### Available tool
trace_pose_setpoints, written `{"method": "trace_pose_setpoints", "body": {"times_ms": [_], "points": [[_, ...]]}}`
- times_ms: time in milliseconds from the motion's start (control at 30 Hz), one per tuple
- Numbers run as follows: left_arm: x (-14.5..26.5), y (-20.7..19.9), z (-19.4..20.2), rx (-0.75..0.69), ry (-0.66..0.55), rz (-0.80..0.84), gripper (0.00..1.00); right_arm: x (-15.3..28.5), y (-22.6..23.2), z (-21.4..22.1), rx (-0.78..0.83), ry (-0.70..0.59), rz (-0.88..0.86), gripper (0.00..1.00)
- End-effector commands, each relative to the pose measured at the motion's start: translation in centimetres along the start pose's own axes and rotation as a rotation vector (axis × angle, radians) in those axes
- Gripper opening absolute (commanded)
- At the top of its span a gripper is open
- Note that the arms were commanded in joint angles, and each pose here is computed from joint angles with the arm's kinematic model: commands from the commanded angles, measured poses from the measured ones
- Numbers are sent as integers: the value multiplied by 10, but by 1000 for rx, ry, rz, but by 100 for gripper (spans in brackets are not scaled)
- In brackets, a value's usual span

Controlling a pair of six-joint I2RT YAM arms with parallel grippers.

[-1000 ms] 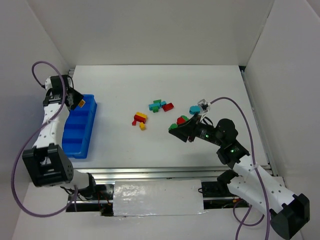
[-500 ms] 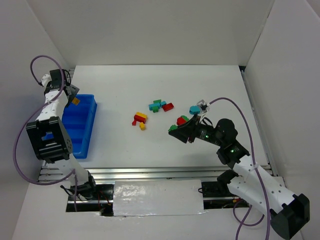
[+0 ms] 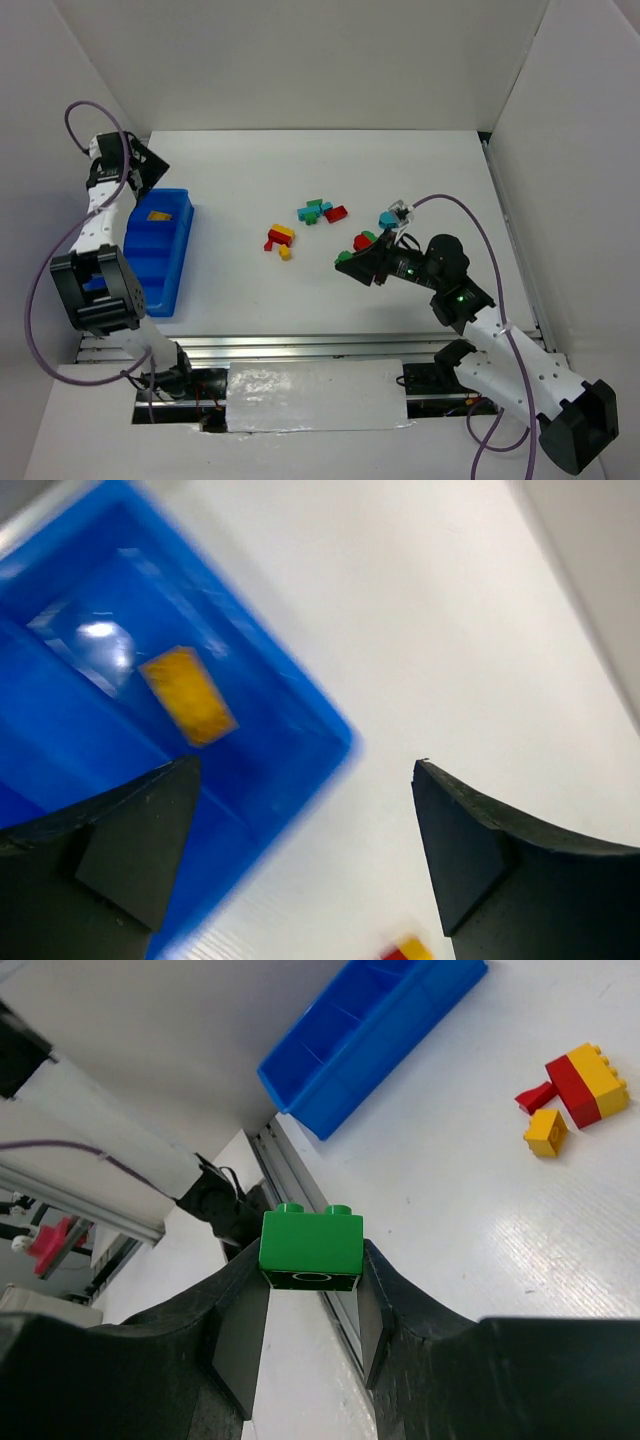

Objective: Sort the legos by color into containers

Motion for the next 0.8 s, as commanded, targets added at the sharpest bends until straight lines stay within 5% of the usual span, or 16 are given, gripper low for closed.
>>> {"method": "trace_pose_setpoints", "body": {"times_ms": [0,133,233,367,533,767], "points": [[102,-75,-20,-240,-173,408,99,-5,2,-8,-6,-16,9,0],[189,-130,34,-568,-107,937,100,-7,4,-10,-48,20,25,0],[266,-136,90,-820,-64,1410,99,-3,20,-11,-46,91,-56,1],[330,-116,138,-1018,-300,1640,100,7,45,-15,-87,187,-149,2],[360,-86,168,-974,-541,1901,100,24,77,-19,-161,255,-281,2],[373,-100,208,-1073,-579,1984,100,32,96,-21,-295,364,-340,2]]}}
Point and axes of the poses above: each gripper's point midway between its finger pads, its own x axis back along the fingers, its own y axis along the line the jaws close on, z = x × y, the point moved 8 cm from there along x, back along the fingers, and after that the axes turned 9 degrees about -x, right-handed, at the moved point
